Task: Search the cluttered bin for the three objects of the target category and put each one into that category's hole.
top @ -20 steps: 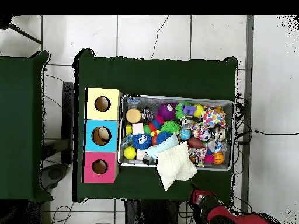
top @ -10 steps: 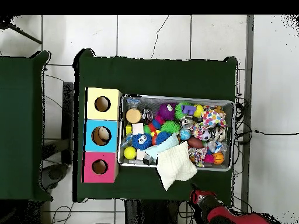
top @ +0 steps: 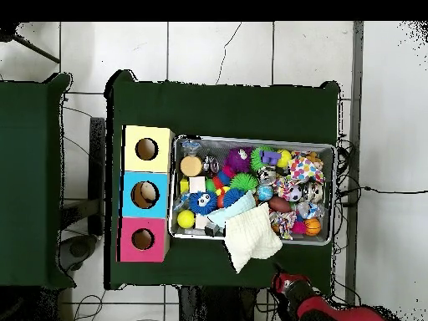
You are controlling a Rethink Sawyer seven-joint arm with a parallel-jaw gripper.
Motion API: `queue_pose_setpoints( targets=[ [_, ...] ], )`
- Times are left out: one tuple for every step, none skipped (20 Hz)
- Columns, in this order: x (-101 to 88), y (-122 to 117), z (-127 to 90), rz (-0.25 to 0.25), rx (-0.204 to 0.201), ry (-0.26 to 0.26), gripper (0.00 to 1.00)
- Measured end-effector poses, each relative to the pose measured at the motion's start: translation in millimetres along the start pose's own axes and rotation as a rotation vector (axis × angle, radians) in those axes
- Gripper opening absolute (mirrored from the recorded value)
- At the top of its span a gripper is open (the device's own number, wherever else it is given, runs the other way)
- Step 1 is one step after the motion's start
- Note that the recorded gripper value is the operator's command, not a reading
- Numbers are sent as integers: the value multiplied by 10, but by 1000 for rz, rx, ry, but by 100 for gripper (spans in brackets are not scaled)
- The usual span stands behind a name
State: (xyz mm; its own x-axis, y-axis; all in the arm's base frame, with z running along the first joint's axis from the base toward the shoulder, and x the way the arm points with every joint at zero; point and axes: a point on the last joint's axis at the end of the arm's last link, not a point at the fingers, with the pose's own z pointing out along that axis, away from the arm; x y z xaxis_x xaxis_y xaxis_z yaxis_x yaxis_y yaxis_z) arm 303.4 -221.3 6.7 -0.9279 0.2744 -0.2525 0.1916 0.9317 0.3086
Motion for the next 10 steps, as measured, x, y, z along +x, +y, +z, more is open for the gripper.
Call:
queue_pose_setpoints(
  targets=[
    [23, -42, -11, 19, -4, -7, 0],
    [40, -76, -20, 35, -7, -14, 0],
    [59, -113, -30, 52, -12, -22, 0],
    [89, -175, -44, 78, -17, -33, 0],
    [119, -236, -57, 104, -23, -44, 0],
    [147, -290, -67, 123, -27, -52, 0],
    [175, -345, -77, 142, -31, -59, 0],
    [235, -454, -91, 172, -35, -68, 0],
    [262, -500, -93, 181, -36, -69, 0],
    [280, -536, -92, 186, -36, -70, 0]
  ],
)
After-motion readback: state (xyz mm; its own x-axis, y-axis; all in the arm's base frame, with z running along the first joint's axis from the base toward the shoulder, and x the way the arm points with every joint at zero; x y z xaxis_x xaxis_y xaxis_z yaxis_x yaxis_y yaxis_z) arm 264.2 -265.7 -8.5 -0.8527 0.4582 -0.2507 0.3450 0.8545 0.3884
